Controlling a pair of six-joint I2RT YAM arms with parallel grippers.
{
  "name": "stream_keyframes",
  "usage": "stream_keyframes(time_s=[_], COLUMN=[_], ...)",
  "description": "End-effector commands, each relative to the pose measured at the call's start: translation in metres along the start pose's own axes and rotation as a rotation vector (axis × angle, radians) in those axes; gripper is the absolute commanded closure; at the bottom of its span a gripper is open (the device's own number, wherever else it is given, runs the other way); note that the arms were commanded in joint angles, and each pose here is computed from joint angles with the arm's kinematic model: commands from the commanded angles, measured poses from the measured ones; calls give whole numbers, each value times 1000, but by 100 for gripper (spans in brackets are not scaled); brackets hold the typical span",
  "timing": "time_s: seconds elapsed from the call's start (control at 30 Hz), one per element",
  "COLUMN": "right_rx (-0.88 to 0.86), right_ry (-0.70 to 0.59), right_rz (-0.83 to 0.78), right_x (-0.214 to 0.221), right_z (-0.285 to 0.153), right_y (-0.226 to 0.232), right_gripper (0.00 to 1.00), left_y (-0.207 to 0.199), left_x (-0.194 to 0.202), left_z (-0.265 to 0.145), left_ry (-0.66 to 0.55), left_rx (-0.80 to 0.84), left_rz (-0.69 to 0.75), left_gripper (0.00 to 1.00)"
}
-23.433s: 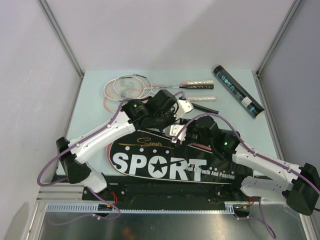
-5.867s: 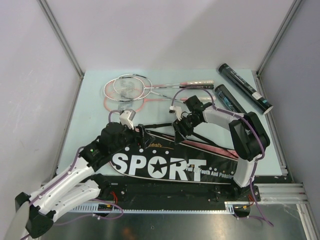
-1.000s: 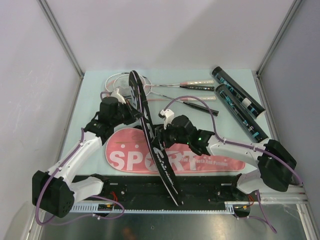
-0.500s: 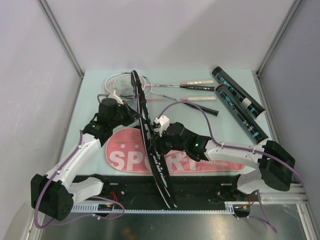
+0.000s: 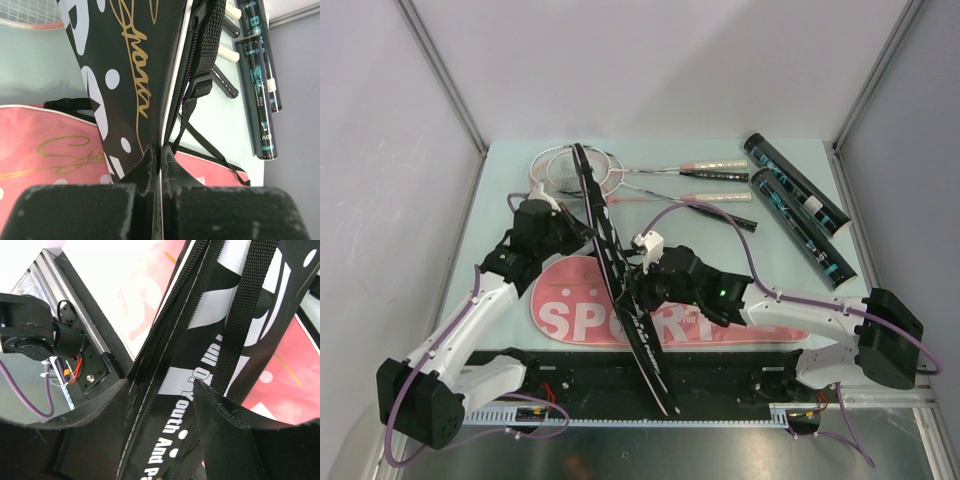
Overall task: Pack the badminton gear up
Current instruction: Open the racket bag at the center of the board.
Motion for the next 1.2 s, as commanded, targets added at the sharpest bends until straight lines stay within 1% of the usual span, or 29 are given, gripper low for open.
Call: stream_keyframes(time_s=[0.0,0.17,0.3,0.37,0.47,0.5,0.57,0.63,0.77,0.8,0.87,1.0,1.13,1.17], right_rx=[-53,-14,6,22,28,19,10,-1,-61,-97,-138,-236,-227,-206], right_ry=[-17,-7,-48,-41,-40,-40,-40,-20,-21,-14,-16,-43,-76,-87], right_rz=[29,25,14,28,35,37,32,33,13,15,24,32,46,49], right_x=[-3,3,-7,-5,-5,-5,-4,2,3,4,2,-8,-16,-18], right_z=[-2,7,2,2,3,3,6,12,20,20,21,19,19,21], right_y=[12,5,2,-3,-6,-6,-5,-5,2,4,7,13,13,8], right_gripper=[41,44,45,45,50,55,56,60,58,55,52,52,51,53], left_y=[-4,-2,-2,-2,-2,-2,-1,-2,-3,-2,-2,-1,-1,0], left_x=[-11,-12,-12,-12,-12,-12,-11,-11,-10,-10,-10,-9,-8,-7], left_z=[-10,-14,-15,-14,-15,-15,-15,-16,-17,-17,-16,-15,-14,-14], left_ry=[-71,-85,-85,-85,-84,-85,-84,-84,-80,-80,-78,-78,-77,-75], left_rx=[6,-3,-8,-8,-5,-3,-6,-4,-1,-3,-5,-13,-19,-22], left_rz=[-50,-69,-66,-69,-71,-74,-82,-83,-92,-92,-93,-96,-97,-98], left_gripper=[100,99,100,100,99,100,100,100,100,100,100,100,99,100])
Point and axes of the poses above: each gripper's point midway between its finger pads, its own z axis out along the fingers, its own y axis along the line the jaws close on, x = y × z, the point moved 3 cm from there along -z, back along the fingers, and after that the axes turned 7 degrees about -z, right-handed, at the moved point
